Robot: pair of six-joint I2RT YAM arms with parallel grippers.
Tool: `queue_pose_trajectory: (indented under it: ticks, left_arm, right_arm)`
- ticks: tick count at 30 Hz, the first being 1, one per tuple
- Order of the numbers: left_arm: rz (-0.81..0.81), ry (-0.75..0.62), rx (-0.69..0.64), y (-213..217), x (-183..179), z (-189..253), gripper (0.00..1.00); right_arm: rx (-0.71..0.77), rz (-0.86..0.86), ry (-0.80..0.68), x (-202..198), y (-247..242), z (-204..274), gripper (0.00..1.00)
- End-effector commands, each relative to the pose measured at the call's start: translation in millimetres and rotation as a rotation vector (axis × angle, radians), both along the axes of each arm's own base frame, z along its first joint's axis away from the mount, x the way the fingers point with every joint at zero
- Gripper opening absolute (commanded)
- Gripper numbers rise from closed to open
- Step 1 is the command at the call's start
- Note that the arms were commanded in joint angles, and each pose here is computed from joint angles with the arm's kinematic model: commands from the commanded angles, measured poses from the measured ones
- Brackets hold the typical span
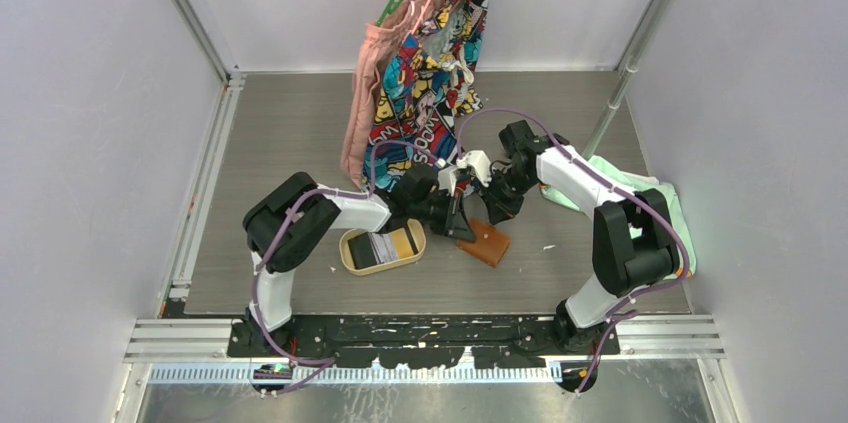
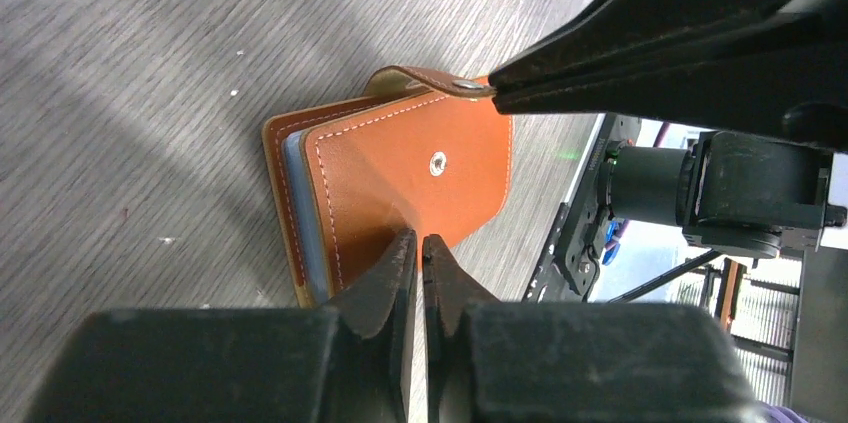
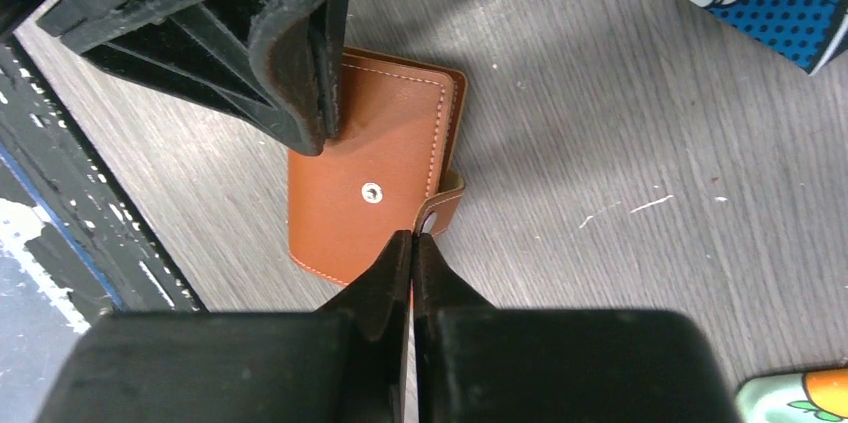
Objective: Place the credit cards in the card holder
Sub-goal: Close the card holder at the center of the board.
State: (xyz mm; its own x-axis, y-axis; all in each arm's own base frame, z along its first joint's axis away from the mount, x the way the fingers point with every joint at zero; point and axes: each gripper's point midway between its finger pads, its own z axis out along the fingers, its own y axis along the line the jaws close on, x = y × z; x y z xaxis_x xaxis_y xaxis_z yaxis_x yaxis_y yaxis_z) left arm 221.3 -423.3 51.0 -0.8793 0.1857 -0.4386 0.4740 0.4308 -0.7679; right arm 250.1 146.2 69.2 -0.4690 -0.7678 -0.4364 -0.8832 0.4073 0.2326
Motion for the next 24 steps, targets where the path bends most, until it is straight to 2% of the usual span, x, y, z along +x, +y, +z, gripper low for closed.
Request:
queue_pose_trajectory:
  ticks: [1, 5, 13, 20, 24]
  left_arm:
    - [-0.006, -0.031, -0.042, -11, 8, 11, 0.07]
    - [-0.001, -0.027, -0.017, -9, 8, 5, 0.06]
    - [0.006, -0.02, 0.01, -5, 7, -2, 0.04]
    - [0.003, -0.018, 0.003, -6, 6, -1, 0.03]
    - [0.001, -0.016, 0.003, -5, 5, -1, 0.03]
  right_arm:
    - [-0.02, -0.014, -0.059, 12, -1, 3, 0.11]
    - [-0.024, -0.028, -0.045, 13, -1, 1, 0.23]
    - [-0.005, -0.027, -0.009, 10, 3, 1, 0.32]
    - [-0.023, -0.034, 0.011, 11, 2, -5, 0.31]
    - [-0.031, -0.034, 0.015, 12, 3, -8, 0.23]
